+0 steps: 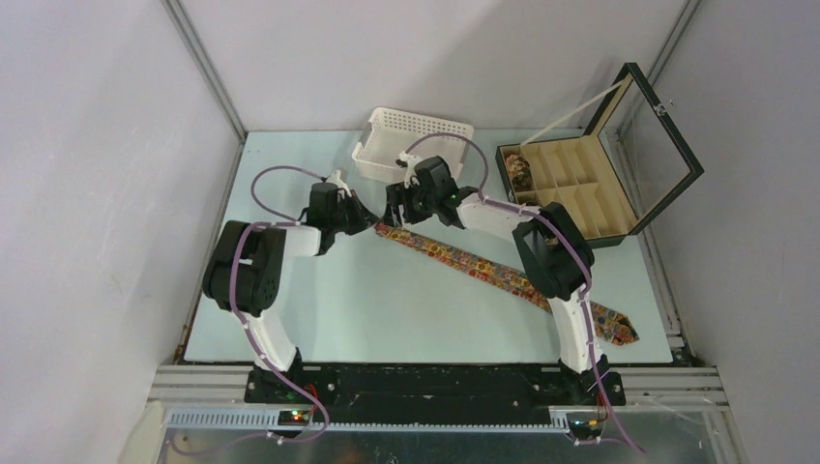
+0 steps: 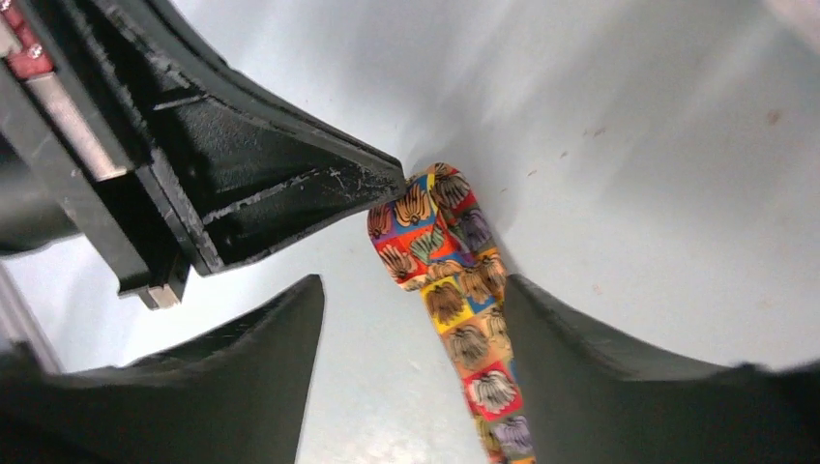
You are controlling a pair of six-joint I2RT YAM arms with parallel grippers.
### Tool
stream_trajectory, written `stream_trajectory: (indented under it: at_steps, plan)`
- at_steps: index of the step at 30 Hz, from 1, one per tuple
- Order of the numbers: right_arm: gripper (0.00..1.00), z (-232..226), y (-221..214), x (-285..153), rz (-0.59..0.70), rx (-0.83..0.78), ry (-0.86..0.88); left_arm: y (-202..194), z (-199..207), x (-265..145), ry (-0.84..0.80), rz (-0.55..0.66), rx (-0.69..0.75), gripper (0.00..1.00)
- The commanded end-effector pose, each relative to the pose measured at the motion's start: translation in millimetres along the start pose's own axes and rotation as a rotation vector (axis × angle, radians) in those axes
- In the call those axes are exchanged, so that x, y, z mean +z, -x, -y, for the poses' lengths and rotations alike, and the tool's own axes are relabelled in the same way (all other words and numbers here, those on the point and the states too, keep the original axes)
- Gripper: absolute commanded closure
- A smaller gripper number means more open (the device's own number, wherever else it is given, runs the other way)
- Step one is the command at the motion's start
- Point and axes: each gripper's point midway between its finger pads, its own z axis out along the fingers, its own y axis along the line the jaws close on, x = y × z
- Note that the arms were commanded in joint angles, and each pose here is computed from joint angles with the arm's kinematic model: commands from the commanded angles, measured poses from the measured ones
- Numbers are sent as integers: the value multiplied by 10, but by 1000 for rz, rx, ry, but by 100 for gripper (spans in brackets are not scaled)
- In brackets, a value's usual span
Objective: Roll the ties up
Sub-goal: Roll the tie at the center of the board.
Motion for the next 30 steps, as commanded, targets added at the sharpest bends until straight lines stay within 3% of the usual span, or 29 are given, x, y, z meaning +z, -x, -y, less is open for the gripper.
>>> stream_trajectory:
  at_steps: [1,2,6,21,30]
  plan:
    - [21,-81,240,-192,-16,-252,33,141,151,-65,-37,34,43,100]
    - [14,-92,263,-198,-31,-270,38,145,154,-66,-36,36,43,100]
    - [6,-28,212,-66,-107,-355,48,173,154,-85,-34,43,39,100]
    - [4,-33,94,280,-201,-448,-33,580,52,-467,6,196,-41,94]
    - [4,3,40,457,-236,-506,-113,558,3,-492,-2,197,-53,96]
